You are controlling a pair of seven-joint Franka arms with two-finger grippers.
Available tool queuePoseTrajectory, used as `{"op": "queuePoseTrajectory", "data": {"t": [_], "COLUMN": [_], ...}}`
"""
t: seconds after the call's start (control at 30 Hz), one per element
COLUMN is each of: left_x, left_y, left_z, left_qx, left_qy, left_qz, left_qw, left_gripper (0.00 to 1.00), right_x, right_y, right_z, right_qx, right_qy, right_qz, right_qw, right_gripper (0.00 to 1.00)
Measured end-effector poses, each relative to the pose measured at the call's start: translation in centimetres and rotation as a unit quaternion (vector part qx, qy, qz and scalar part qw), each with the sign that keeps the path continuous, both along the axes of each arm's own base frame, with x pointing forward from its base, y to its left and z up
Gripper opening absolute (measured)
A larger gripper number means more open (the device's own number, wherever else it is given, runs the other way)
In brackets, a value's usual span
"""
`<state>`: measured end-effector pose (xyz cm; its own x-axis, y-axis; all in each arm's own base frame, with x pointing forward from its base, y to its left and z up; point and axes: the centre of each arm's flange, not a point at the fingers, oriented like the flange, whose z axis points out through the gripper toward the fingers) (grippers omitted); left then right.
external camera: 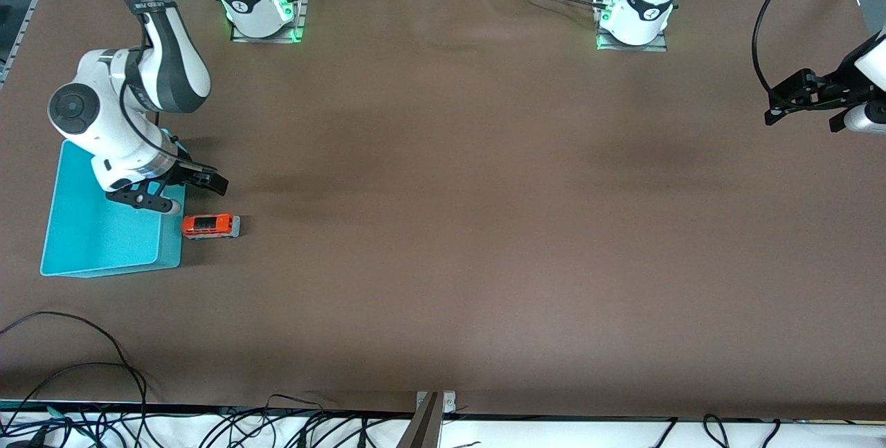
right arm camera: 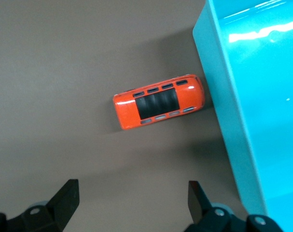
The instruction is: Wind up bus and store in blue box
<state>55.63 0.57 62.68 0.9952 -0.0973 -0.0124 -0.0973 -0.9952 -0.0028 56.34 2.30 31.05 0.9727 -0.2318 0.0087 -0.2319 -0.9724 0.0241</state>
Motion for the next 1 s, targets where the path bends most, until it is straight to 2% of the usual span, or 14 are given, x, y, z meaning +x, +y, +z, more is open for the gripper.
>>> {"op": "queuePoseTrajectory", "data": {"t": [0.23,0.4,0.67,0.8,1.0], "left_x": [0.1,0.1,0.3,0.3,0.3], "left_y": [-0.2,-0.2,-0.2,-0.3,-0.6], "left_z": [-0.1,-0.3,-0.6,-0.6,-0.7], "left_qx": [0.000,0.000,0.000,0.000,0.000], "left_qy": [0.001,0.002,0.006,0.006,0.006], "left_qz": [-0.001,-0.002,-0.002,-0.002,-0.006], "left_qw": [1.000,1.000,1.000,1.000,1.000], "left_gripper": [1.00,1.00,1.00,1.00,1.00], "right_x": [-0.2,0.2,1.0,1.1,1.3], "right_y": [0.4,0.4,-1.1,-2.2,-4.0], "right_z": [-1.9,-2.3,-2.2,-3.0,-4.6], "right_qx": [0.001,0.005,0.015,0.011,0.009], "right_qy": [-0.005,-0.025,-0.057,-0.063,-0.071], "right_qz": [-0.070,-0.142,-0.243,-0.281,-0.344], "right_qw": [0.998,0.990,0.968,0.957,0.936], "right_gripper": [1.00,1.00,1.00,1.00,1.00]}}
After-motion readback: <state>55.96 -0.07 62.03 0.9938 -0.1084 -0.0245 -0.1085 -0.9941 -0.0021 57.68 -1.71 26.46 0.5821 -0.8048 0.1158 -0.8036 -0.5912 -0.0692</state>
